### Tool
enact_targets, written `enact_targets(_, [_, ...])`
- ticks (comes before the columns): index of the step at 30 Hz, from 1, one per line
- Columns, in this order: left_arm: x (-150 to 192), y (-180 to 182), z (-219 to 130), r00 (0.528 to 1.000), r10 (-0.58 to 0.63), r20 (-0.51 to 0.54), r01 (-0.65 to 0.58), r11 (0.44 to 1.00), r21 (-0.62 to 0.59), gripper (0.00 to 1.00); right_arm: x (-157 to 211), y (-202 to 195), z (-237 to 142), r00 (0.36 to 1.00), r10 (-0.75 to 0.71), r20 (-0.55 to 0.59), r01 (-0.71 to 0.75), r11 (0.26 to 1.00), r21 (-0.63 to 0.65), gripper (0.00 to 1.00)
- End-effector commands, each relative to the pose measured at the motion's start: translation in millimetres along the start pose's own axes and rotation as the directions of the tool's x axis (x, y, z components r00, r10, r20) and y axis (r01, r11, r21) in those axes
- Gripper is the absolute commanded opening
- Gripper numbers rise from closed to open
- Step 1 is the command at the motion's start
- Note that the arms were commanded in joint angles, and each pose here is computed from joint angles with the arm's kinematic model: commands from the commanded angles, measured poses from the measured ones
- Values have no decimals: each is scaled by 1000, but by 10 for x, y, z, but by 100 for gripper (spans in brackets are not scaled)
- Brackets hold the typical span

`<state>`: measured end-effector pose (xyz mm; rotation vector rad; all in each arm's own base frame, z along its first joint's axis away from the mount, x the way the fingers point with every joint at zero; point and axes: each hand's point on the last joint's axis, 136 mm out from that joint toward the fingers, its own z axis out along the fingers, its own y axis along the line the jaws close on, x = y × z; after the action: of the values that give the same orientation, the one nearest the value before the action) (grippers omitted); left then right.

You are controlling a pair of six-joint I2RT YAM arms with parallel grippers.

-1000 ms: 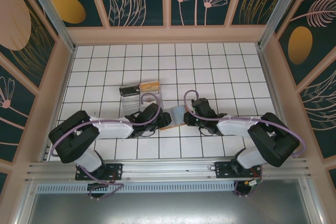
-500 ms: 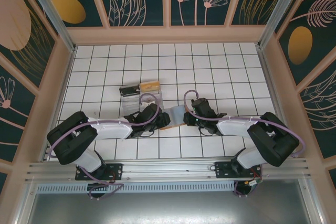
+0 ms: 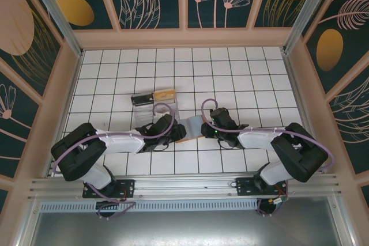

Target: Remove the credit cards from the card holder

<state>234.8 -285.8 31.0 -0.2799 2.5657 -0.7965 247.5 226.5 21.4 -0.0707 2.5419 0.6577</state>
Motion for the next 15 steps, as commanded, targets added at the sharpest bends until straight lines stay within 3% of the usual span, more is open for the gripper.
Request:
enact_targets(1, [29, 33, 53, 1000, -9, -13, 8, 1000, -10, 48, 209, -91, 43, 997, 11, -74, -9, 999, 36, 25])
enact_targets(15, [36, -199, 112, 1000, 9, -28, -6, 996, 93, 51, 227, -90, 46, 997, 9, -77, -7, 999, 38, 25])
